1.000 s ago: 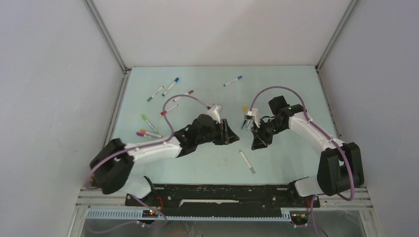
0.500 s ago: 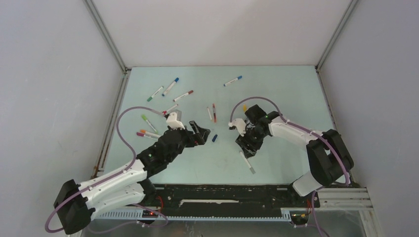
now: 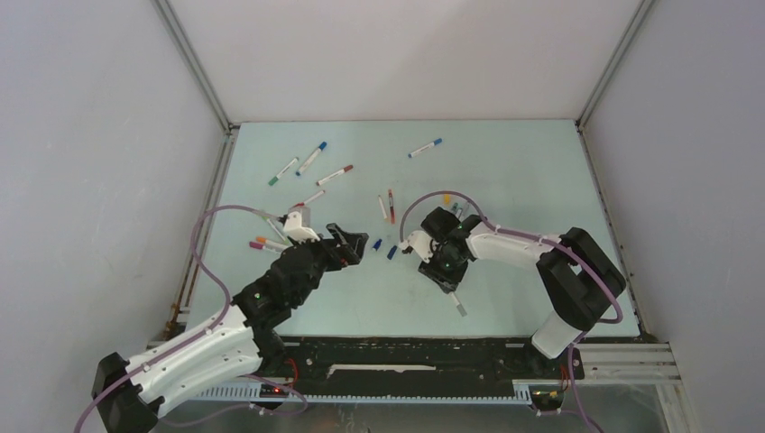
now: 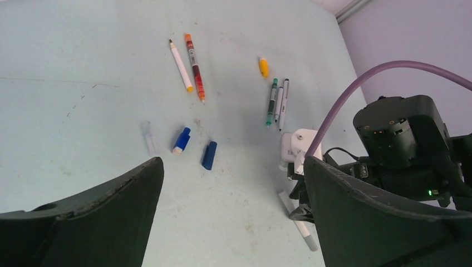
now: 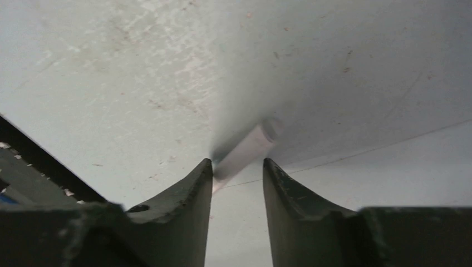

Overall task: Open the pen caps
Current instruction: Pick up the pen from the center of the board.

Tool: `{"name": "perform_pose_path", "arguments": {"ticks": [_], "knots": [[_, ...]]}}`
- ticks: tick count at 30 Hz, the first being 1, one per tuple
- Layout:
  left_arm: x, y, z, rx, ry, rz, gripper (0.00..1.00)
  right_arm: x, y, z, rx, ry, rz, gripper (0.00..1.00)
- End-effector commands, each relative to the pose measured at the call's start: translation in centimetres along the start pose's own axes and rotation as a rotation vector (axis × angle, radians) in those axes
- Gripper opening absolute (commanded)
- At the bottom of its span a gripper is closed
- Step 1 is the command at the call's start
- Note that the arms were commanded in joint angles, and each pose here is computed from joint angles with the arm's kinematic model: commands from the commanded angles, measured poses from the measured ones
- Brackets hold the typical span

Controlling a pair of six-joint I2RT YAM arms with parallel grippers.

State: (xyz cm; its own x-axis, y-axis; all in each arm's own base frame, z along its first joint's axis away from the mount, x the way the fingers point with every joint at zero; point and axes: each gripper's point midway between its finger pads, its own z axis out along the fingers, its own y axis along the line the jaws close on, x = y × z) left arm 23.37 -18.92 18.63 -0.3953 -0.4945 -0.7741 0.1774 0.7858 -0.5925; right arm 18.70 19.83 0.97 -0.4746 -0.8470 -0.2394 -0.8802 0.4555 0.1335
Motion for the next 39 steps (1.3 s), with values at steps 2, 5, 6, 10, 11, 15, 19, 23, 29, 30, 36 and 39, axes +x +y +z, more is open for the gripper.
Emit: {"name": "perform_pose_path", "arguments": {"ticks": [2, 5, 6, 10, 11, 15, 19, 23, 29, 30, 36, 39], "knots": [[-0.2, 1.3, -0.2, -0.033, -0.035, -0.002, 0.98, 0.9, -2.4, 1.1, 0.14, 0.08, -0.042, 0.33], [0.0, 1.2, -0.2, -0.024, -0.03, -0.002, 0.98, 1.4, -3.7, 1.0, 0.197, 0.108, -0.05, 0.28], [0.1, 1.1, -0.2, -0.019, -0.028, -0.003, 0.98, 1.6, -4.2, 0.8, 0.216, 0.115, -0.049, 0.26], [0.2, 0.5, 0.0, 0.01, -0.019, -0.007, 0.98, 2.1, -5.4, 0.3, 0.238, 0.117, -0.019, 0.18], [0.3, 0.4, 0.0, 0.017, -0.016, -0.009, 0.98, 2.2, -5.7, 0.3, 0.243, 0.117, -0.012, 0.16], [0.9, -0.3, 0.2, 0.057, -0.001, -0.025, 0.98, 2.6, -6.8, 0.1, 0.272, 0.122, 0.005, 0.11], [1.5, -1.1, 0.3, 0.101, 0.02, -0.038, 0.99, 2.8, -6.8, 0.2, 0.255, 0.123, 0.019, 0.21], [1.7, -1.6, 0.4, 0.126, 0.033, -0.044, 0.99, 3.1, -6.2, 0.5, 0.226, 0.137, 0.013, 0.39], [1.8, -1.9, 0.4, 0.14, 0.033, -0.054, 0.99, 3.5, -5.5, 1.2, 0.197, 0.167, -0.001, 0.39], [1.8, -1.9, 0.4, 0.144, 0.033, -0.058, 0.99, 3.5, -5.3, 1.2, 0.19, 0.168, -0.001, 0.35], [2.4, -3.7, 0.3, 0.248, 0.06, -0.074, 0.99, 3.2, -4.2, 1.1, 0.096, 0.143, 0.036, 0.14], [2.8, -5.3, 0.1, 0.333, 0.077, -0.083, 0.98, 2.8, -4.7, 0.3, 0.092, 0.106, 0.068, 0.02]]}}
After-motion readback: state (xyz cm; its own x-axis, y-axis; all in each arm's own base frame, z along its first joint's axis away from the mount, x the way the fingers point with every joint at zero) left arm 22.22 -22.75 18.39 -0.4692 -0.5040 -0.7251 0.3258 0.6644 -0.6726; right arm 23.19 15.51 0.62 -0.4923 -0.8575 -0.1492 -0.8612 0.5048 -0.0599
